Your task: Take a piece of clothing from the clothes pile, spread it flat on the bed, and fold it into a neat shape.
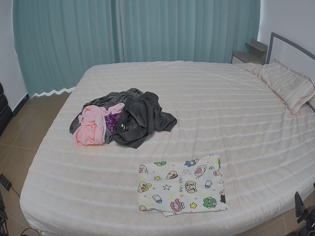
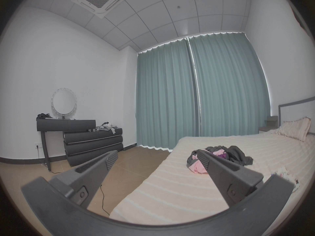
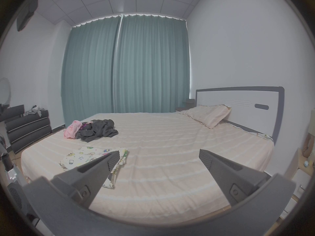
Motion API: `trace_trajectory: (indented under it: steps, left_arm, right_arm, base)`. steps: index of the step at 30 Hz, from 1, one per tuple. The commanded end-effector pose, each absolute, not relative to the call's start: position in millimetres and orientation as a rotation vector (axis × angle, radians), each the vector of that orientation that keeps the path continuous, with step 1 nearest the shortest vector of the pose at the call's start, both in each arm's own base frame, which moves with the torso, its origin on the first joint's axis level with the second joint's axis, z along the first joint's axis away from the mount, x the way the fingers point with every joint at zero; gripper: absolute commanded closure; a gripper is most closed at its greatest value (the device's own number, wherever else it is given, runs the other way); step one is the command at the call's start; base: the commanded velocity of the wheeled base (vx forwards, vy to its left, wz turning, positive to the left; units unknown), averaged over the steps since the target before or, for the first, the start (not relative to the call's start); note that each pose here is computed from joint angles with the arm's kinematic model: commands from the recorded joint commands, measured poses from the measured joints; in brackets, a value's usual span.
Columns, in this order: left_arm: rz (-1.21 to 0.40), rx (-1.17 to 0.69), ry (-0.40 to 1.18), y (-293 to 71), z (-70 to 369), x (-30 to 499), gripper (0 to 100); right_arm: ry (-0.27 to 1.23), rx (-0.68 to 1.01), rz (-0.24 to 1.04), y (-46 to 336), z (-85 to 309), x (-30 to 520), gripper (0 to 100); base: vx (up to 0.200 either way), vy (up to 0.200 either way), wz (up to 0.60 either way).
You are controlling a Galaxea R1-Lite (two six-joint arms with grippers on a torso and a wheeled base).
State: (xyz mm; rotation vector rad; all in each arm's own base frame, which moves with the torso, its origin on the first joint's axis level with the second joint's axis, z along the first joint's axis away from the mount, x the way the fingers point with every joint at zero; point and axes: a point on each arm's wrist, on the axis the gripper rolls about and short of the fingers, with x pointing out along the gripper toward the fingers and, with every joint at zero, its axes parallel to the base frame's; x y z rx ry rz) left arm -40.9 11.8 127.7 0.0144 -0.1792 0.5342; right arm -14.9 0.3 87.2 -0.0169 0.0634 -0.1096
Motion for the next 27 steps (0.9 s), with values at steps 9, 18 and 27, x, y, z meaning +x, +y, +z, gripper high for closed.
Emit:
trace_trajectory:
  steps: [9,18,27]
  left_arm:
    - [0.417,0.044,-0.134,9,91,-26,0]
    - [0.293,0.051,-0.057,7,82,-24,0]
    - [0.105,-0.035,-0.061,2,82,-23,0]
  right_arm:
    - [0.061,-0.015,-0.004,0,77,-19,0]
    - [0.0,-0.011,0.009,0,76,-23,0]
    - [0.001,-0.008,0.011,0,75,-23,0]
  base:
    - [0.0,0.0,0.0]
    - [0.0,0.0,0.0]
    - [0.0,0.0,0.0]
